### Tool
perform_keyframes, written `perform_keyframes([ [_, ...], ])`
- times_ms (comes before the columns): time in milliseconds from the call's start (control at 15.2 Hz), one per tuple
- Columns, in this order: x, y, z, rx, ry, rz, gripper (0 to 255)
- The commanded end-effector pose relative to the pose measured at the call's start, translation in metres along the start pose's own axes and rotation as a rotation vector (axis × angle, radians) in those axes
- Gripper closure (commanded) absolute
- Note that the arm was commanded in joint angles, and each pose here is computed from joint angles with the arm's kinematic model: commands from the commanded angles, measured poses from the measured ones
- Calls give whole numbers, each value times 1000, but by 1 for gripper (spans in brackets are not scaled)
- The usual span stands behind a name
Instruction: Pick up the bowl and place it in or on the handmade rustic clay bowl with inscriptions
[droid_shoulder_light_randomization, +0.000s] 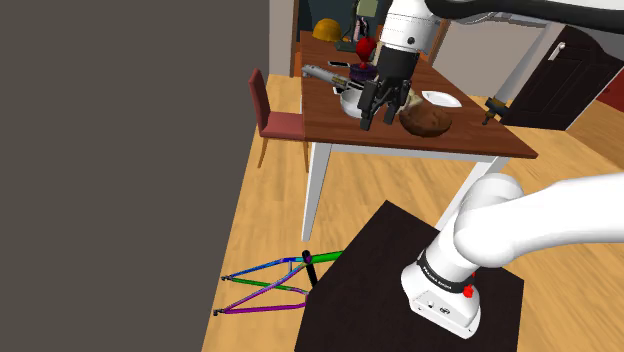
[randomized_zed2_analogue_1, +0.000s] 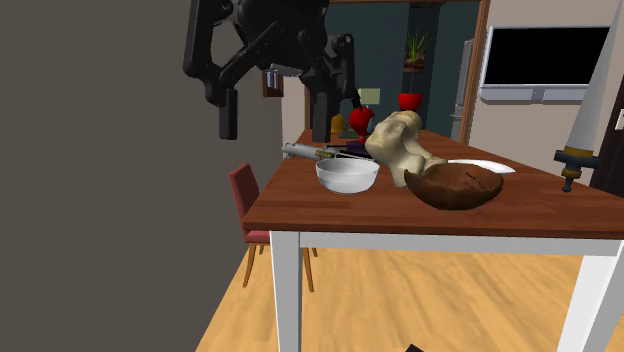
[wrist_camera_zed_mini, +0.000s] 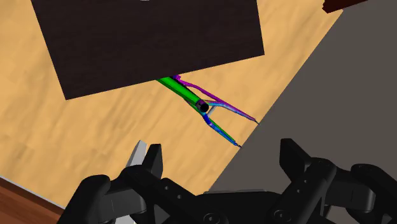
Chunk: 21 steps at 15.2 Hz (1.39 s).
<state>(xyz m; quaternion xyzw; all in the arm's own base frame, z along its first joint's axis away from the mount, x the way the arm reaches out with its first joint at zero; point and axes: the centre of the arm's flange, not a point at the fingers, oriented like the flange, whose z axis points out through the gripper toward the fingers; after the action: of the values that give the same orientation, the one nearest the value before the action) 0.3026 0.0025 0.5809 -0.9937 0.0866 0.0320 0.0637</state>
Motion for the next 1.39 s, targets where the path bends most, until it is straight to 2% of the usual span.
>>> perform_keyframes([
  [0, 0, 0, 0, 0, 0, 0, 0],
  [1320, 185, 146, 57, -203, 19, -2, 0],
])
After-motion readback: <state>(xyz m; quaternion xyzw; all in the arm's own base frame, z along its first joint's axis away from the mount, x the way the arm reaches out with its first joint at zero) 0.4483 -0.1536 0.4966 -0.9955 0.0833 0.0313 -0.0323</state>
